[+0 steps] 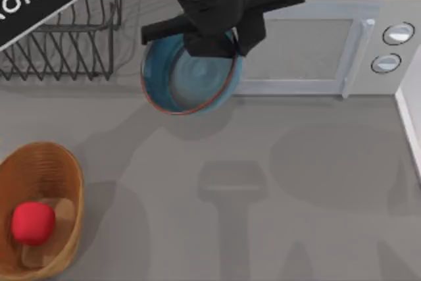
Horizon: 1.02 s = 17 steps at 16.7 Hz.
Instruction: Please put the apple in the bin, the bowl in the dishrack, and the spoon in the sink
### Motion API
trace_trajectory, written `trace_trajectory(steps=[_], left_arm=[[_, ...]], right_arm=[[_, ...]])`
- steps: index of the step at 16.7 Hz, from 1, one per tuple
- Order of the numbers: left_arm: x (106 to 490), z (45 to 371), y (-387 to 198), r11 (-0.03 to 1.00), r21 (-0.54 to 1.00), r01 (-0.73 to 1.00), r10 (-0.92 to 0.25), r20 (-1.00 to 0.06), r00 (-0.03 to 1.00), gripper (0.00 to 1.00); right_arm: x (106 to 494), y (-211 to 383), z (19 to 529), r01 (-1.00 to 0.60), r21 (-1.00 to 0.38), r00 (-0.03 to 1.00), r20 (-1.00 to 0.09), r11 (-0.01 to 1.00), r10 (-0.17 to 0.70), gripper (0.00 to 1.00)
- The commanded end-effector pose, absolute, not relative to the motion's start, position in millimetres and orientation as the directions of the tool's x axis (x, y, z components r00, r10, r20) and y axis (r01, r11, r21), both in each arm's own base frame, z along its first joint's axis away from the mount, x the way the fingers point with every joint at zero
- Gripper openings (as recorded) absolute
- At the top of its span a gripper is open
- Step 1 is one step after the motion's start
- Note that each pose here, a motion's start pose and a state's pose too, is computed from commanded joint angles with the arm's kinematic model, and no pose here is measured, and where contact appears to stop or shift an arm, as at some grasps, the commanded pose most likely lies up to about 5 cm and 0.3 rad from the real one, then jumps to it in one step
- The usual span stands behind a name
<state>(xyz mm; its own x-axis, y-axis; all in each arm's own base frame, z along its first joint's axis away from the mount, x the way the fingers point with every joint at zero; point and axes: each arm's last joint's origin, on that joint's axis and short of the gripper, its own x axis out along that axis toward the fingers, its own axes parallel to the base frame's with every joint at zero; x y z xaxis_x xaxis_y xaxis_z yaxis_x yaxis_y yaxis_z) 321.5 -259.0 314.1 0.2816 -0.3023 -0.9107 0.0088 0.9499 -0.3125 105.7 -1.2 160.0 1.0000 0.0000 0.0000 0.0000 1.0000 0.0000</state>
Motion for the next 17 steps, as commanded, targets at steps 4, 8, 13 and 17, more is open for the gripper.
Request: trace_trajectory(steps=[4,8,13,17], left_arm=[[318.1,374.3,-138.3,0.911,-0.403,0.094,-0.373,-0.702,0.607,0.00],[265.3,412.2,-38.6,0.942,-0.298,0.155,-0.269,-0.392,0.880,0.00],[196.4,420.9,20.1,0.996,-0.063,0.067,-0.071,-0.066,0.995,0.00],[181.3,418.0,29.2,1.000,0.000,0.020,-0.020,0.000,1.000,0.00]], right_arm=[[105.7,-1.2,160.0,0.000,0.000,1.000,0.000,1.000,0.000,1.00],[105.7,-1.2,160.0,0.000,0.000,1.000,0.000,1.000,0.000,1.00],[105.7,-1.2,160.0,0.000,0.000,1.000,0.000,1.000,0.000,1.00],[105.7,-1.2,160.0,0.000,0.000,1.000,0.000,1.000,0.000,1.00]])
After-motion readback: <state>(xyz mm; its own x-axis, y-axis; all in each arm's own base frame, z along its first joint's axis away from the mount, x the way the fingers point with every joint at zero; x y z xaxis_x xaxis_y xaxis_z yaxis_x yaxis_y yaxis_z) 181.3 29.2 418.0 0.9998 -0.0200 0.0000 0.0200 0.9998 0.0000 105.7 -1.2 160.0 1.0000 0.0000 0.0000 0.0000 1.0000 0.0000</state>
